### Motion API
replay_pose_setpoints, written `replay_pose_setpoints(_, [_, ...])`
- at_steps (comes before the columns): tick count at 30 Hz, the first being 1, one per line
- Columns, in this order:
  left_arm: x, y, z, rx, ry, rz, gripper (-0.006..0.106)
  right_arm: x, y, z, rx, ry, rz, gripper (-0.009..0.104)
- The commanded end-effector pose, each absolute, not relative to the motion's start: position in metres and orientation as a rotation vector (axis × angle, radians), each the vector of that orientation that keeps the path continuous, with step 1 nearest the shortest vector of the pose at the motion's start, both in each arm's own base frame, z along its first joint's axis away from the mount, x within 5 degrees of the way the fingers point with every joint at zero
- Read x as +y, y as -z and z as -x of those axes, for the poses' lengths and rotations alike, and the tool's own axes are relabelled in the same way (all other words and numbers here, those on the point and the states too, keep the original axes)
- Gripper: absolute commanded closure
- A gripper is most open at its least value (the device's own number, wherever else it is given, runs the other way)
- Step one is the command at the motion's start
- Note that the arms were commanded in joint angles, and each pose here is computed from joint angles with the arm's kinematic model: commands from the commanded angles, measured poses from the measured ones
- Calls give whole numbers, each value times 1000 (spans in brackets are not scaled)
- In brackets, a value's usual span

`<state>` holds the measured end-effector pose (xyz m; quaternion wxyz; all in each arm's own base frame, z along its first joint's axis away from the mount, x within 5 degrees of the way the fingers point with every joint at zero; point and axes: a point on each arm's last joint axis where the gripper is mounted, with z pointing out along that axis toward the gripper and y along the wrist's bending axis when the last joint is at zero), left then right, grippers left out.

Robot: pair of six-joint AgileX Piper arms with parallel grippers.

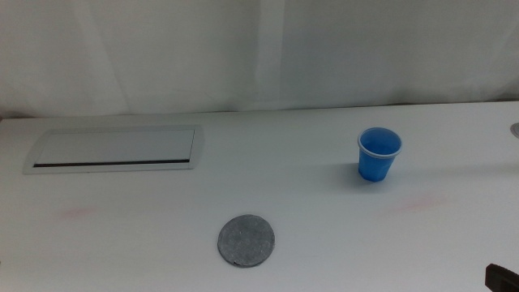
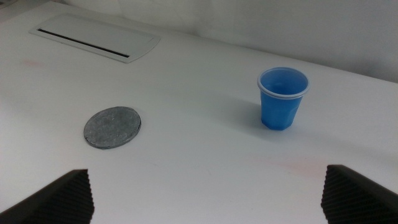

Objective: Place an empty cup on a cup mat.

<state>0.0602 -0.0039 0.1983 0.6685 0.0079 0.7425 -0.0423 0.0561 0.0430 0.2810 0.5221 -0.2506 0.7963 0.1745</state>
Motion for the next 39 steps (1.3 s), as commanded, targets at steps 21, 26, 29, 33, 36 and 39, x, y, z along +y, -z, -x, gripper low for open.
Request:
replay_pose_setpoints(21, [-4,-185,-61,1711,104,-5,103,17,-279,-73,2018,-166,168,-8])
replay_pose_setpoints(26, [-4,-185,-61,1711,104,-5,103,17,-289,-72,1984,-169,145,-8])
replay_pose_setpoints(29, [-4,-185,-61,1711,104,-5,103,15,-302,-75,1951,-153,133,-8])
replay_pose_setpoints(33, [-4,-185,-61,1711,104,-5,103,13,-326,-93,1970,-130,120,-8])
replay_pose_setpoints(36, [-4,-185,-61,1711,104,-5,103,13,-341,-115,2003,-126,125,-8])
replay_pose_setpoints(39, [-4,-185,-61,1711,104,-5,103,14,-351,-142,2060,-133,128,-8])
